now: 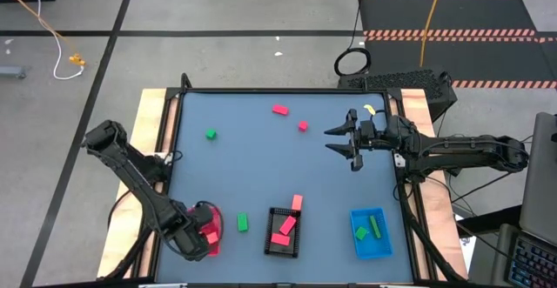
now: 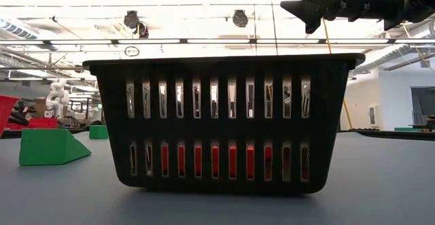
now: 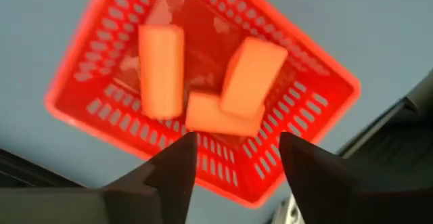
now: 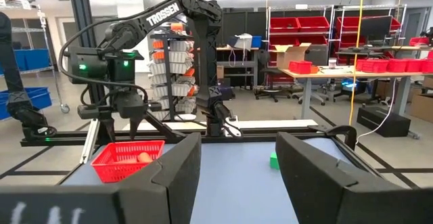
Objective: Sort & place blocks by color
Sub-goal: Put the green block into the blue bin
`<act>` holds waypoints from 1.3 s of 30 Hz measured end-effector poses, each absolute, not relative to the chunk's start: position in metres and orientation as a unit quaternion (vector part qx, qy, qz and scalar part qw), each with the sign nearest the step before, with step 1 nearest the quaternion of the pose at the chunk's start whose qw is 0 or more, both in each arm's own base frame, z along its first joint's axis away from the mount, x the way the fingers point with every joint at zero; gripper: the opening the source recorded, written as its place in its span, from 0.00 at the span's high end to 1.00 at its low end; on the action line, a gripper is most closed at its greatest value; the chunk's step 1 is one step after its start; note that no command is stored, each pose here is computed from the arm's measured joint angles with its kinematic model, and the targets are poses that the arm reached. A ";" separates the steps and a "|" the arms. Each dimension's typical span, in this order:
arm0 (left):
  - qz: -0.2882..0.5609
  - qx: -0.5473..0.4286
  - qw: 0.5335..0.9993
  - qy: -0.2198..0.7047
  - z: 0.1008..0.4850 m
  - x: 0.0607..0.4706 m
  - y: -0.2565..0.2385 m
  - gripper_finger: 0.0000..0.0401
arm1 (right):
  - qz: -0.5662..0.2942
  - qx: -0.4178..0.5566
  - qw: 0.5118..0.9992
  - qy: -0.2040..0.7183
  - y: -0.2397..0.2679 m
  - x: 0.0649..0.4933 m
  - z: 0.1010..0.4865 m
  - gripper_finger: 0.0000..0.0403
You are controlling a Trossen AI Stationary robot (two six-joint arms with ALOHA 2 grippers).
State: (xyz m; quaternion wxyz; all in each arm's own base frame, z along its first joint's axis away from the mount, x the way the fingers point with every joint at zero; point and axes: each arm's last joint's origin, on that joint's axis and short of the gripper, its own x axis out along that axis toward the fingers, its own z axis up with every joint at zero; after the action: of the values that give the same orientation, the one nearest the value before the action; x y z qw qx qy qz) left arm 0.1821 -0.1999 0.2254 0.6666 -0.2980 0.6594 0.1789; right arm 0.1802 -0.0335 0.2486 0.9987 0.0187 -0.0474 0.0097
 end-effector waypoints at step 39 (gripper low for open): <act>0.365 -0.346 0.633 0.589 0.243 0.195 0.136 0.39 | 0.009 0.003 0.999 -0.044 -0.034 0.180 0.248 0.54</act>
State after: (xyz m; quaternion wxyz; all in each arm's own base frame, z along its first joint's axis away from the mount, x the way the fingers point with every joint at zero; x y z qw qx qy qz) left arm 0.1951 0.1356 0.2431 0.6328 -0.3459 0.5890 0.3647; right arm 0.1802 -0.0335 0.2478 0.9990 0.0028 -0.0440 0.0088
